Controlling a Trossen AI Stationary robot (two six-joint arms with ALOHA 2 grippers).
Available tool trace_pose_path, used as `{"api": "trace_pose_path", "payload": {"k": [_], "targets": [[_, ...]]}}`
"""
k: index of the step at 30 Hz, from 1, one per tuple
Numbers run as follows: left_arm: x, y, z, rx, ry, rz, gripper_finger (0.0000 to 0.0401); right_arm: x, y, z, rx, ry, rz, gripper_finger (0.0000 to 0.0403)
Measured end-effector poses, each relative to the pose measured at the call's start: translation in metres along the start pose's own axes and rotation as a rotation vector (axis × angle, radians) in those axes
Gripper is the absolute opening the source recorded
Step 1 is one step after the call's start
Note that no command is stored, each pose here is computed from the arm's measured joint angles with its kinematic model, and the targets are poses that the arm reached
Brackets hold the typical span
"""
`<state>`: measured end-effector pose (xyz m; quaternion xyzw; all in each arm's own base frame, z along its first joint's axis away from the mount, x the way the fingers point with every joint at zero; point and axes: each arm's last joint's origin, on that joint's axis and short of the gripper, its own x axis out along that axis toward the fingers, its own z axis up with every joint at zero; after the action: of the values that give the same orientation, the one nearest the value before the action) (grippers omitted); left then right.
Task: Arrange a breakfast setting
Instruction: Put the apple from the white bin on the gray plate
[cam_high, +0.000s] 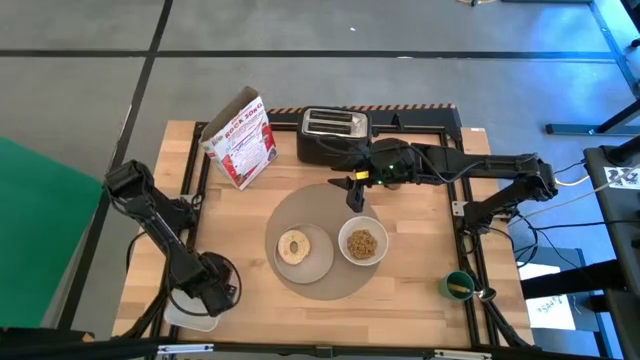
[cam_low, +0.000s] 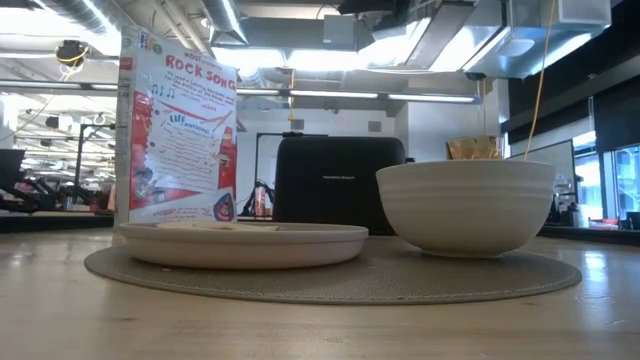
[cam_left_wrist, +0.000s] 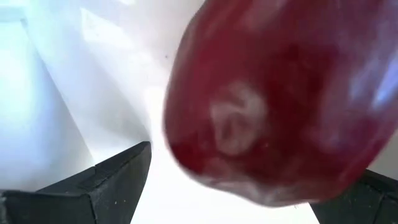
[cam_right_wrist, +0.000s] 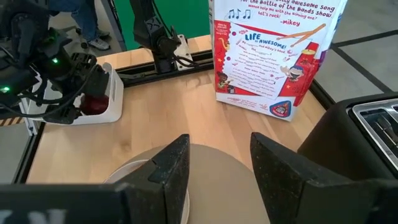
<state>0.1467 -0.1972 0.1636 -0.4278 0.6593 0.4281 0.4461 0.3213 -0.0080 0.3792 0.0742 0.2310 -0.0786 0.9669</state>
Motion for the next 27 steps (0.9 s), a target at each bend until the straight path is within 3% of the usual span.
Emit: {"api": "trace_pose_path", "payload": {"k": [5,13,27], "targets": [[-0.006,0.002,-0.001,0.042,0.016,-0.028,0.0378,0.0,0.0,0.0,0.001,0.0,0.001,0.0159],[-0.019,0.007,0.003,0.068,-0.077,-0.144,0.0378,0.0,0.0,0.0,0.006,0.0,0.011,0.0159],[-0.016,0.005,0.027,-0.042,-0.258,-0.2,0.0378,0.0,0.001,0.003,0.032,-0.026,0.016,0.0159]]}}
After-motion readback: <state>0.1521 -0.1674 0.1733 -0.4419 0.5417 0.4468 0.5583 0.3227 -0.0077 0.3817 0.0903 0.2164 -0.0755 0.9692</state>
